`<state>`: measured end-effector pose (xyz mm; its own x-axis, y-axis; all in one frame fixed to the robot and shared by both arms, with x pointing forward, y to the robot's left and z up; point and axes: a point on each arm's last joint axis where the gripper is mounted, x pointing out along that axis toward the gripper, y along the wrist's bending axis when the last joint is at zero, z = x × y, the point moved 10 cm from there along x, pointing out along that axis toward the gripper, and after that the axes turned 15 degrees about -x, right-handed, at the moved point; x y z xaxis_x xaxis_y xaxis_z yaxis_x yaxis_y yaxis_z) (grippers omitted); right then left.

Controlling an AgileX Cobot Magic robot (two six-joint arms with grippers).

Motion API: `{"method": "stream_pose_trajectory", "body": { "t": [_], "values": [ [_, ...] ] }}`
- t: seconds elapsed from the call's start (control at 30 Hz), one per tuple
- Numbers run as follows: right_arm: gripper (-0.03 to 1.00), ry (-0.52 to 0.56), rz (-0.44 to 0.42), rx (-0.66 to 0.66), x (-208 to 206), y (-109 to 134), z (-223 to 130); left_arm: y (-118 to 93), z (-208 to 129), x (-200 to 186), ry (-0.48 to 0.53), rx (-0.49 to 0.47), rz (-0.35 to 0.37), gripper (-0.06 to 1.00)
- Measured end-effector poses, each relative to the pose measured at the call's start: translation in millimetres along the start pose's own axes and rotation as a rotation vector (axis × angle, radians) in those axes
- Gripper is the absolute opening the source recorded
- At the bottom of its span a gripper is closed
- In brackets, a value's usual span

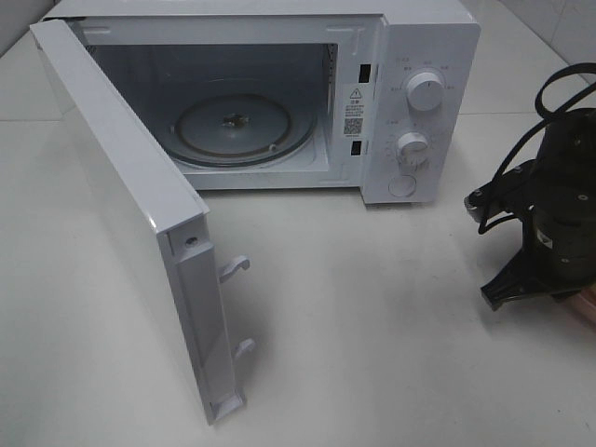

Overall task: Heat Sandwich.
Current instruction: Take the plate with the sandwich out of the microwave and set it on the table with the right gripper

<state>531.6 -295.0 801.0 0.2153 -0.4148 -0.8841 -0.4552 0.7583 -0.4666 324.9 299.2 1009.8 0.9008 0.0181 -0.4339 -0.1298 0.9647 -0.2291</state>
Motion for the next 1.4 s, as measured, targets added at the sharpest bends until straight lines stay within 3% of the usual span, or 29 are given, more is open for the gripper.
{"method": "stream_pose_trajectory", "body": {
  "t": [0.23,0.53,1.17,1.4],
  "values": [
    [0.05,0.016,0.006,0.013,8,-2,-11,0,0,0,0.000,0.000,0.000,0.99],
    [0.05,-0.040,0.026,-0.001,9,2,-1,0,0,0,0.000,0.000,0.000,0.99],
    [0.06,-0.044,0.027,-0.027,9,2,-1,0,0,0,0.000,0.000,0.000,0.99],
    [0.28,-0.039,0.032,-0.022,9,3,-2,0,0,0,0.000,0.000,0.000,0.99]
  ]
}}
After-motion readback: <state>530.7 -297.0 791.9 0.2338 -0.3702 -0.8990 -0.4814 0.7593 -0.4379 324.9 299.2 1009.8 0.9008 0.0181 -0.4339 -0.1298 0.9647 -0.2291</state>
